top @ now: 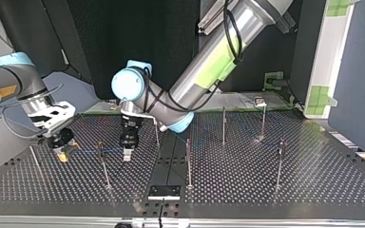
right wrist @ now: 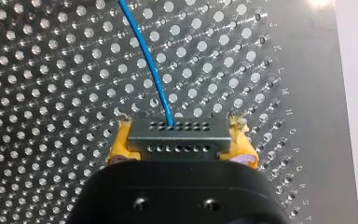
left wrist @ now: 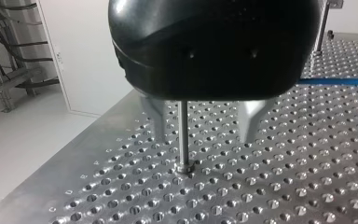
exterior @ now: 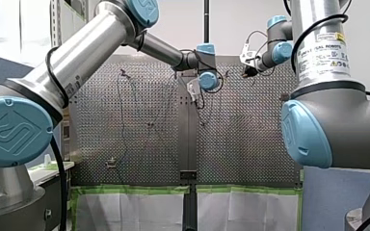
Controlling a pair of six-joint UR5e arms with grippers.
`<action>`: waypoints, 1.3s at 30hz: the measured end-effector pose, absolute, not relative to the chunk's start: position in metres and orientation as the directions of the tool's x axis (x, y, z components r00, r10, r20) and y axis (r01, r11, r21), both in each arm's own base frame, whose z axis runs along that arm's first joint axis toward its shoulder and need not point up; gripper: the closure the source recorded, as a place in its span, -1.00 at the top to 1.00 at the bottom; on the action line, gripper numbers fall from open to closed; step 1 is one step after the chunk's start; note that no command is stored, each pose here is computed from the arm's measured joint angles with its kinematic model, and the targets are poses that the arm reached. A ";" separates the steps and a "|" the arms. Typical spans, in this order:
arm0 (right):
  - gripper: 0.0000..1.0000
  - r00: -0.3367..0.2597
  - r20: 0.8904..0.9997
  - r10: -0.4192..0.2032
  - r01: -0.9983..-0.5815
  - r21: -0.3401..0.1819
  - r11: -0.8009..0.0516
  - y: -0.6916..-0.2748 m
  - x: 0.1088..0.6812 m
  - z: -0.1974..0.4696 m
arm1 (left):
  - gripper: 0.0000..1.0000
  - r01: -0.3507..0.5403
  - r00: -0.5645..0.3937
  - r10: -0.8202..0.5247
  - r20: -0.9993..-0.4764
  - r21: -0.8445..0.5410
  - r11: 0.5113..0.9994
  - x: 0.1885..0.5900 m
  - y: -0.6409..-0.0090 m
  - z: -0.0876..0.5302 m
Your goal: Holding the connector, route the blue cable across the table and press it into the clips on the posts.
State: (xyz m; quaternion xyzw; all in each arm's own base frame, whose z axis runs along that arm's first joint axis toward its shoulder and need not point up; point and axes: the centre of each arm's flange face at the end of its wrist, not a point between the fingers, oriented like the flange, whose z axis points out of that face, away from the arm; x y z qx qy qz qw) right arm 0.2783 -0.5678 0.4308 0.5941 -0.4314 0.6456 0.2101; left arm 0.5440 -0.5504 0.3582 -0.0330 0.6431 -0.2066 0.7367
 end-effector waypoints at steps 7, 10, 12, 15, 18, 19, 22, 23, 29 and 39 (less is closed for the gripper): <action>-1.00 -0.204 0.949 -0.241 -0.782 -0.306 -0.542 -0.568 0.279 0.431 | 1.00 0.264 0.053 -0.332 -0.942 -0.308 0.914 0.536 -0.554 0.354; -1.00 -0.203 0.949 -0.242 -0.781 -0.306 -0.544 -0.567 0.280 0.431 | 1.00 0.277 0.028 -0.332 -0.943 -0.312 0.909 0.532 -0.556 0.352; -1.00 -0.203 0.949 -0.242 -0.781 -0.306 -0.544 -0.567 0.281 0.431 | 1.00 0.291 0.006 -0.337 -0.942 -0.321 0.902 0.528 -0.558 0.352; -1.00 -0.202 0.949 -0.244 -0.781 -0.306 -0.544 -0.566 0.281 0.430 | 1.00 0.310 -0.028 -0.341 -0.940 -0.332 0.891 0.517 -0.561 0.353; -1.00 -0.201 0.948 -0.245 -0.781 -0.306 -0.545 -0.566 0.282 0.430 | 1.00 0.322 -0.056 -0.332 -0.941 -0.332 0.887 0.504 -0.561 0.358; -1.00 -0.201 0.948 -0.246 -0.780 -0.306 -0.545 -0.565 0.283 0.430 | 1.00 0.328 -0.062 -0.329 -0.942 -0.331 0.885 0.500 -0.561 0.359; -1.00 -0.199 0.949 -0.246 -0.780 -0.305 -0.547 -0.565 0.283 0.430 | 1.00 0.359 -0.067 -0.330 -0.942 -0.331 0.873 0.487 -0.561 0.367; -1.00 -0.199 0.949 -0.246 -0.780 -0.305 -0.546 -0.565 0.284 0.430 | 1.00 0.371 -0.065 -0.334 -0.940 -0.334 0.866 0.482 -0.562 0.371; -1.00 -0.198 0.949 -0.246 -0.783 -0.304 -0.543 -0.564 0.285 0.429 | 1.00 0.404 -0.043 -0.370 -0.928 -0.355 0.843 0.462 -0.559 0.389; -1.00 -0.196 0.948 -0.251 -0.781 -0.306 -0.544 -0.563 0.287 0.428 | 1.00 0.355 0.038 -0.442 -0.896 -0.401 0.845 0.451 -0.531 0.416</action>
